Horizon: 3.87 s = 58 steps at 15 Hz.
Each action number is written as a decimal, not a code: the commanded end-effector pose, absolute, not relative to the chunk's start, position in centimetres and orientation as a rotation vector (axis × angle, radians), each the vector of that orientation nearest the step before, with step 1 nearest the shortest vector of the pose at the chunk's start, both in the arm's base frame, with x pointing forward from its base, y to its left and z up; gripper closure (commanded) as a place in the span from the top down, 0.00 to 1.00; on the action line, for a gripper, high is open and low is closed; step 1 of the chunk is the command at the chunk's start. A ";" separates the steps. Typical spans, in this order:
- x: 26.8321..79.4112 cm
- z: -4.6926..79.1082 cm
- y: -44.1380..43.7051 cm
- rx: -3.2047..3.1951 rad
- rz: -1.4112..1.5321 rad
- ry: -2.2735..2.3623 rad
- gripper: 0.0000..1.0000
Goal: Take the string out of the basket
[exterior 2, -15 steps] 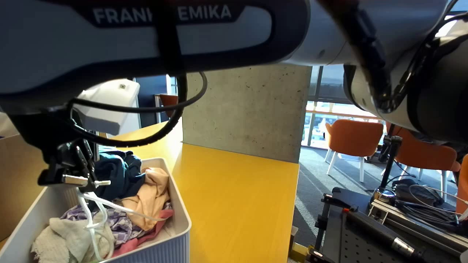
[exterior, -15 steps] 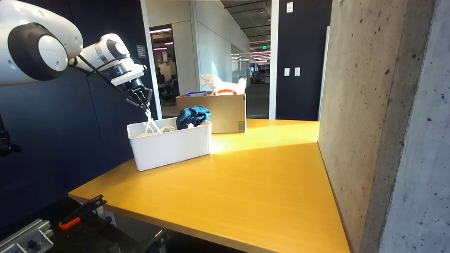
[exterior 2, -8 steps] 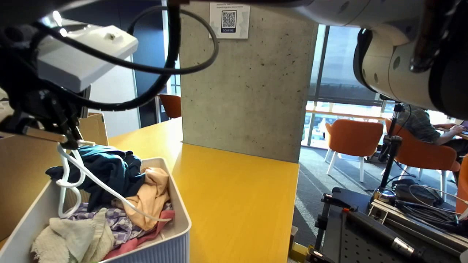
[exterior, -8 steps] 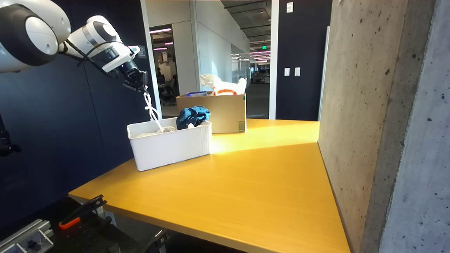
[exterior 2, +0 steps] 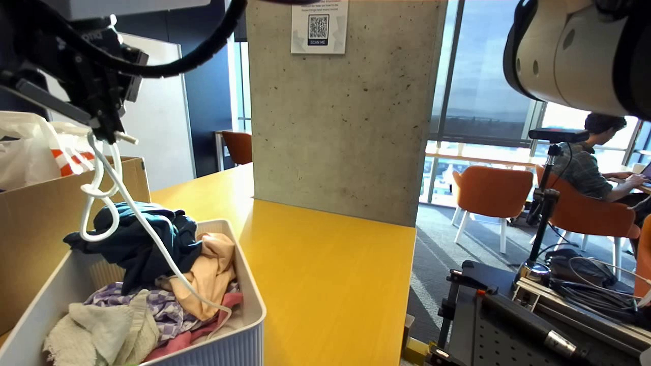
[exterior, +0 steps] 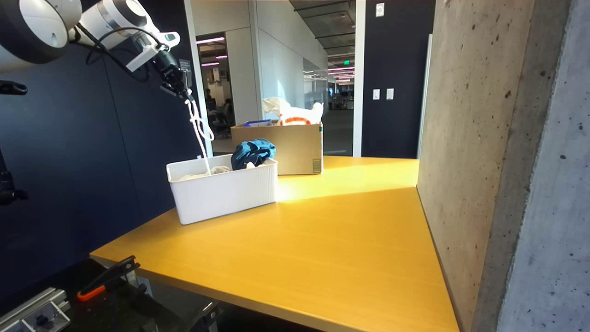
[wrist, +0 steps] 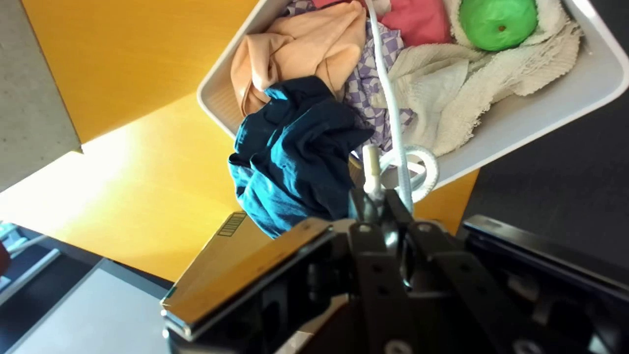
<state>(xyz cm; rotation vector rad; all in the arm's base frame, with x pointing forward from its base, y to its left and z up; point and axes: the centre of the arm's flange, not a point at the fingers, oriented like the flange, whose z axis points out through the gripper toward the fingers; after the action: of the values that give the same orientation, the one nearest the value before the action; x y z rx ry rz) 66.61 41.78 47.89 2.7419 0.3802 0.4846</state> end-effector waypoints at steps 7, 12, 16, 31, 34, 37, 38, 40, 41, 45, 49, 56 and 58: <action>61.0 50.8 33.4 2.983 0.412 -0.208 0.02; 61.9 52.2 30.6 3.062 0.367 -0.543 0.02; 63.2 52.0 27.9 3.071 0.296 -0.842 0.02; 69.6 45.3 14.7 2.936 -0.021 -1.641 0.02; 71.2 42.5 12.0 2.946 -0.063 -1.737 0.02; 73.0 39.0 9.5 2.950 -0.134 -1.838 0.02; 73.5 37.6 8.7 2.952 -0.176 -1.856 0.02; 74.1 34.6 7.1 2.928 -0.267 -1.912 0.02; 74.3 33.2 6.3 2.910 -0.290 -1.940 0.02; 74.4 27.0 3.0 2.795 -0.427 -2.021 0.02; 73.6 20.8 -0.7 2.588 -0.553 -2.120 0.02; 72.0 11.6 -9.0 2.410 -0.319 -2.354 0.02; 71.6 9.5 -11.7 2.369 -0.243 -2.387 0.02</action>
<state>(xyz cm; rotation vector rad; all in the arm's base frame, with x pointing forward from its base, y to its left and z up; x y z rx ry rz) 78.63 -9.68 10.73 2.4245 -2.3076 -0.3701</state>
